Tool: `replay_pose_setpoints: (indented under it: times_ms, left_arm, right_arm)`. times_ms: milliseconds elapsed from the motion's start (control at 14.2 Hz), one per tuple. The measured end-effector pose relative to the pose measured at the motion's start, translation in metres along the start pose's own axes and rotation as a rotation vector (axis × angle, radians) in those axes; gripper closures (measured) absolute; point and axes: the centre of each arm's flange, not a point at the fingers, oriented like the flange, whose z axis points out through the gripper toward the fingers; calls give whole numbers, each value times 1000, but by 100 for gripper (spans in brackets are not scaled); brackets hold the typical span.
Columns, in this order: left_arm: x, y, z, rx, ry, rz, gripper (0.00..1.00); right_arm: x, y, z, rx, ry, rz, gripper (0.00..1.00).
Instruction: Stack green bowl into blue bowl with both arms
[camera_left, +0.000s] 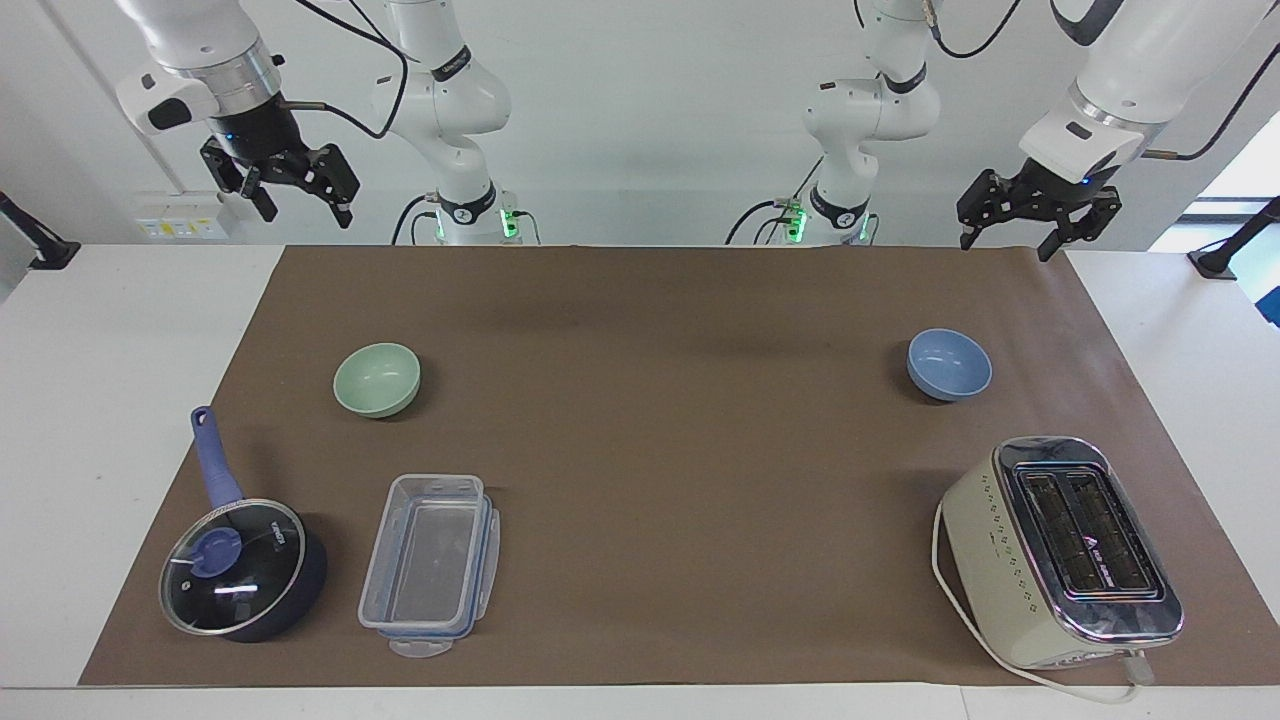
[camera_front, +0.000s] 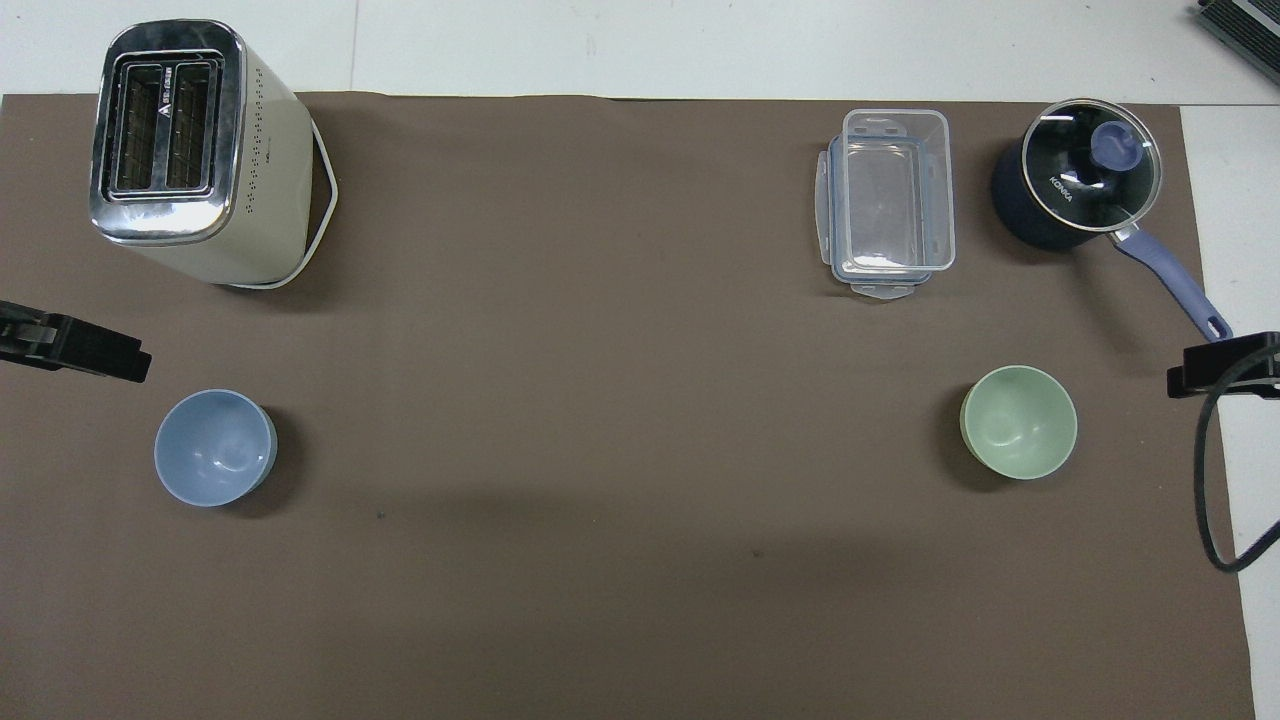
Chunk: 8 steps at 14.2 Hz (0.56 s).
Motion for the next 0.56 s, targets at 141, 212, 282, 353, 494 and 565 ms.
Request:
replay_pose_setpoints:
  times_ms: [141, 212, 282, 353, 494, 565]
  left_arm:
    - [0, 0, 0, 0, 0, 0, 0]
    - [0, 0, 0, 0, 0, 0, 0]
    - [0, 0, 0, 0, 0, 0, 0]
    - [0, 0, 0, 0, 0, 1, 0]
    - [0, 2, 0, 0, 0, 4, 0]
    - [0, 4, 0, 0, 0, 7, 0]
  right_arm:
    - [0, -3, 0, -1, 0, -6, 0]
    - [0, -5, 0, -1, 0, -9, 0]
    - [0, -6, 0, -1, 0, -11, 0]
    - [0, -6, 0, -1, 0, -11, 0]
    - [0, -6, 0, -1, 0, -11, 0]
    - [0, -6, 0, -1, 0, -11, 0]
